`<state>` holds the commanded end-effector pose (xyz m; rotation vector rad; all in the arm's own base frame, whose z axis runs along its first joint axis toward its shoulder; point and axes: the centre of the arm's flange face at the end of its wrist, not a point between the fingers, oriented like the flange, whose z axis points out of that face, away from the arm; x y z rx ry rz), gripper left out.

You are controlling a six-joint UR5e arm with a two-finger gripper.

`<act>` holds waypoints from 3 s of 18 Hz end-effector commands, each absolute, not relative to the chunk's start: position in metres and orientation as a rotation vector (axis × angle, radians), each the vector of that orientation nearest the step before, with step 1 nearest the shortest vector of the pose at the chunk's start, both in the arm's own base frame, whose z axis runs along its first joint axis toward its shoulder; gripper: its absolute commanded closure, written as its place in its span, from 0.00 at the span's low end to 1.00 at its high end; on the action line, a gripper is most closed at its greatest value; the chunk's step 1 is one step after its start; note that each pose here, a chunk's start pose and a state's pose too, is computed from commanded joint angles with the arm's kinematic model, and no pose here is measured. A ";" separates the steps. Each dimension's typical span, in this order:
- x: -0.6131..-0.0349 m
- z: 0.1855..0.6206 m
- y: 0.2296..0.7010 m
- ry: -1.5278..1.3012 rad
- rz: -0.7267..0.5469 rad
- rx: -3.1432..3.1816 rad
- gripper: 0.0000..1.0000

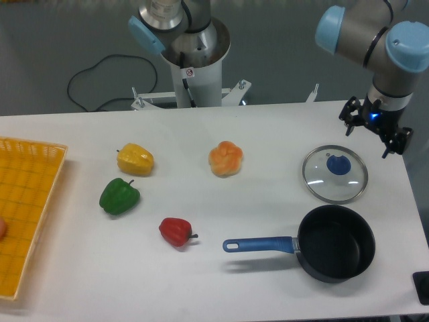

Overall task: Pick up the bread
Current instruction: 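Move the open gripper from beside the glass lid over the orange bread roll, then lower the gripper onto the orange bread roll and close on it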

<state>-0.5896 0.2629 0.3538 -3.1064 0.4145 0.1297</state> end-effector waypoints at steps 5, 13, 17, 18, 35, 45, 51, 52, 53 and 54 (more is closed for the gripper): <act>-0.589 0.353 0.263 0.412 0.122 -3.104 0.00; -0.560 0.335 0.249 0.379 0.054 -3.109 0.00; -0.538 0.347 0.254 0.264 0.061 -3.119 0.00; -0.528 0.348 0.254 0.209 0.057 -3.118 0.00; -0.351 0.286 0.347 0.055 0.084 -3.095 0.00; -0.338 0.223 0.358 0.121 0.101 -3.093 0.00; -0.354 0.209 0.352 0.129 0.066 -3.106 0.03; -0.355 0.208 0.353 0.131 0.064 -3.107 0.05; -0.355 0.205 0.353 0.132 0.055 -3.110 0.06; -0.355 0.204 0.353 0.132 0.053 -3.111 0.06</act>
